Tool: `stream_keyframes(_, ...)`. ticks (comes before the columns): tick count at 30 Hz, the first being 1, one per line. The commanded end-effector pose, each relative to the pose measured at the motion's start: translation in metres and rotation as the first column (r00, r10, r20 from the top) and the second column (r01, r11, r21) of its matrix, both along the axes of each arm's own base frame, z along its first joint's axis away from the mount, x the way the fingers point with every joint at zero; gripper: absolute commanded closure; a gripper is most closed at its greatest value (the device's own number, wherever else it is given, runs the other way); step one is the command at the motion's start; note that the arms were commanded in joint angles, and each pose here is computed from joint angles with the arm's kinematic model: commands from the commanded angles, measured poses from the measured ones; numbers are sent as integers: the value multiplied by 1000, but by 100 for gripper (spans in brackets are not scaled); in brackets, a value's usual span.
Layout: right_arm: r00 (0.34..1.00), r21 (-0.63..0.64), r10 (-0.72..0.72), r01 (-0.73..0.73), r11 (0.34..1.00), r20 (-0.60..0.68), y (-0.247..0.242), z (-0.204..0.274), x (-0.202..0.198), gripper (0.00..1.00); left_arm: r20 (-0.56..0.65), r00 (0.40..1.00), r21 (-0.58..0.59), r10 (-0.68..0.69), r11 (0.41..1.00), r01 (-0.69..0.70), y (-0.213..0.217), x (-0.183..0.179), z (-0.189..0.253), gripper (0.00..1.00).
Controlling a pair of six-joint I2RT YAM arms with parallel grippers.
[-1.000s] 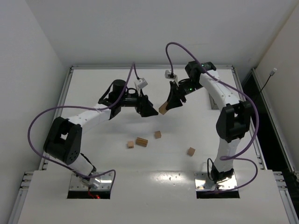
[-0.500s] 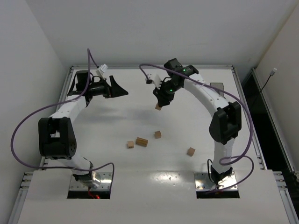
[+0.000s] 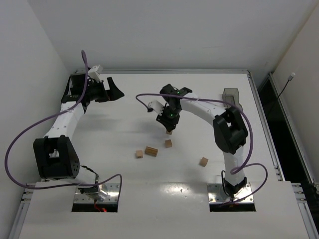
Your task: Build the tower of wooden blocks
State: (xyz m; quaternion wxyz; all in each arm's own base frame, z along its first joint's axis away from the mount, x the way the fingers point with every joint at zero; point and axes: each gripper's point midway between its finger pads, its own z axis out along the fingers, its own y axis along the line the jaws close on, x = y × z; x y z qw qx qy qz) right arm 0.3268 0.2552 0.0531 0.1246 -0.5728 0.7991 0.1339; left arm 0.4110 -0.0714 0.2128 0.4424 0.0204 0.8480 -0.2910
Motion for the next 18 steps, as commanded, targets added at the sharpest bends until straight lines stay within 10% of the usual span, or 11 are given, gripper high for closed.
stream_keyframes(1, 998, 76, 44, -47, 996, 49, 22, 13, 0, 100, 3, 998, 27, 62, 998, -62, 18, -2, 2, 0)
stream_keyframes(18, 972, 20, 212, -215, 976, 102, 40, -13, 0, 100, 7, 997, 24, 80, 996, -80, 32, 1, -3, 0)
